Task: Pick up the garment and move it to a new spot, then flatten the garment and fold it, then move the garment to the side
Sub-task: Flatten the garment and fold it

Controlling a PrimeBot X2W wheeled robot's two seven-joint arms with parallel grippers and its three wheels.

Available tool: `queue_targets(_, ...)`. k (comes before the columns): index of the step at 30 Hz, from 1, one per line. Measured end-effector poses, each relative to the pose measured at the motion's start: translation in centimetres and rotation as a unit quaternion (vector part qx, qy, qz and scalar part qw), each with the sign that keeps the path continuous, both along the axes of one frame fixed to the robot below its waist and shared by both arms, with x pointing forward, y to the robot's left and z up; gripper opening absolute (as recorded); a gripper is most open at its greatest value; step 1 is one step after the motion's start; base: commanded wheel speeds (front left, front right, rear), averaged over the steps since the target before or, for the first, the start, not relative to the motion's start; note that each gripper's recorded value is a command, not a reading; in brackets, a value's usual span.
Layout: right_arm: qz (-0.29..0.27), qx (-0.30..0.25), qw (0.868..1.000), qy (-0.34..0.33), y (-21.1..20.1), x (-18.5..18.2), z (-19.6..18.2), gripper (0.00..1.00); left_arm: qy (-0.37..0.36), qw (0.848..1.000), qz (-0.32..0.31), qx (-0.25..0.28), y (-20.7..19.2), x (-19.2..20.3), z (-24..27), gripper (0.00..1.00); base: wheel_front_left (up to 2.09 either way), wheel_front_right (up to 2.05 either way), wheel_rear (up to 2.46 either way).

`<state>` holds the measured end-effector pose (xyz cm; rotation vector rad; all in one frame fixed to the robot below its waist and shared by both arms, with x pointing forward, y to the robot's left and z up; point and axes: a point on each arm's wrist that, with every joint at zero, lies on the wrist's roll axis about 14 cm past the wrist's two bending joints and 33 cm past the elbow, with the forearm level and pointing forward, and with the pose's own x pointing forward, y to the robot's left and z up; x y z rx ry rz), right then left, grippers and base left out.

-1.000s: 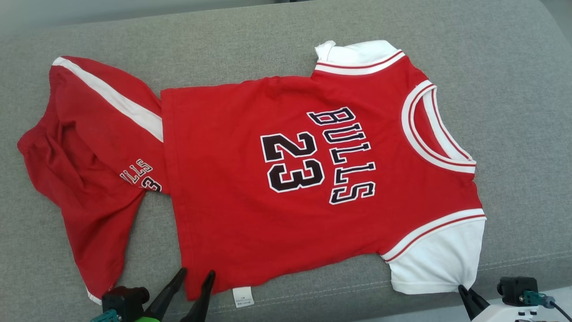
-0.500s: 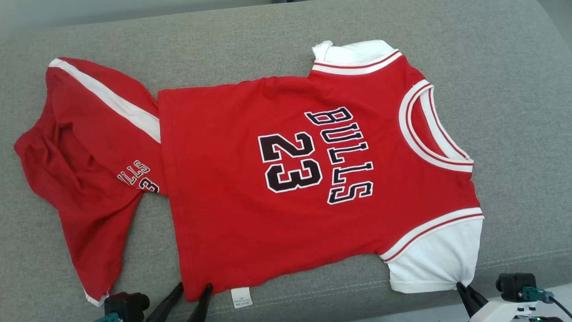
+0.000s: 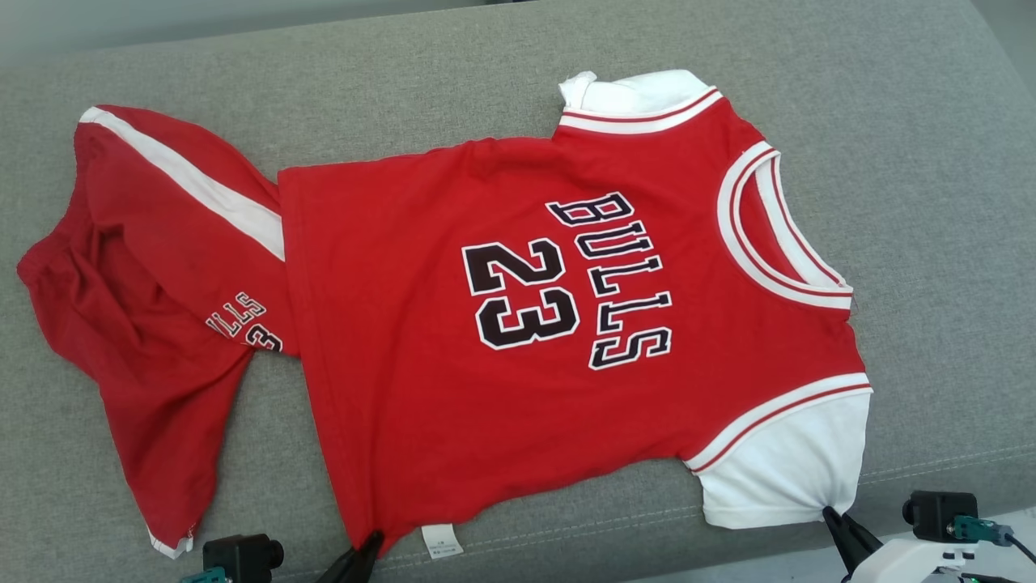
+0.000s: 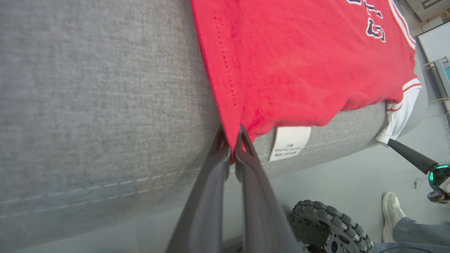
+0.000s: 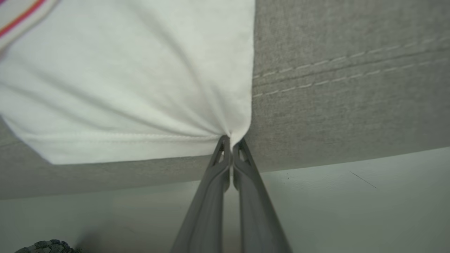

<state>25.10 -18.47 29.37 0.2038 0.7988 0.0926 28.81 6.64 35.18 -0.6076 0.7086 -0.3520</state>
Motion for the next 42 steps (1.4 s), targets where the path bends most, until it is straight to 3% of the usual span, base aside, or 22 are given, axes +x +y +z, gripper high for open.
queue_targets(9,-0.088,0.097,0.991,-0.035,-0.4,1.5,2.1,0.0,0.004,0.999,0.01,-0.04,-0.1,0.9,1.3,0.0,0.0,0.0,0.0)
queue_targets(19,-0.128,0.173,0.967,-0.133,-2.3,6.2,8.7,0.0,0.005,0.997,-0.005,-0.077,0.4,2.3,3.6,0.0,0.0,0.0,0.0)
queue_targets(27,-0.071,0.209,0.963,-0.156,-1.7,9.9,13.0,0.0,0.012,0.995,-0.051,-0.086,0.8,3.7,5.4,0.0,0.0,0.0,0.0)
queue_targets(35,-0.036,0.192,0.971,-0.14,-3.1,12.5,14.0,0.0,0.015,0.994,-0.077,-0.075,2.1,6.0,7.0,0.0,0.0,0.0,0.0)
queue_targets(42,0.013,0.19,0.974,-0.124,-1.8,15.3,14.3,0.0,0.034,0.994,-0.078,-0.075,3.0,8.4,7.6,0.0,0.0,0.0,0.0)
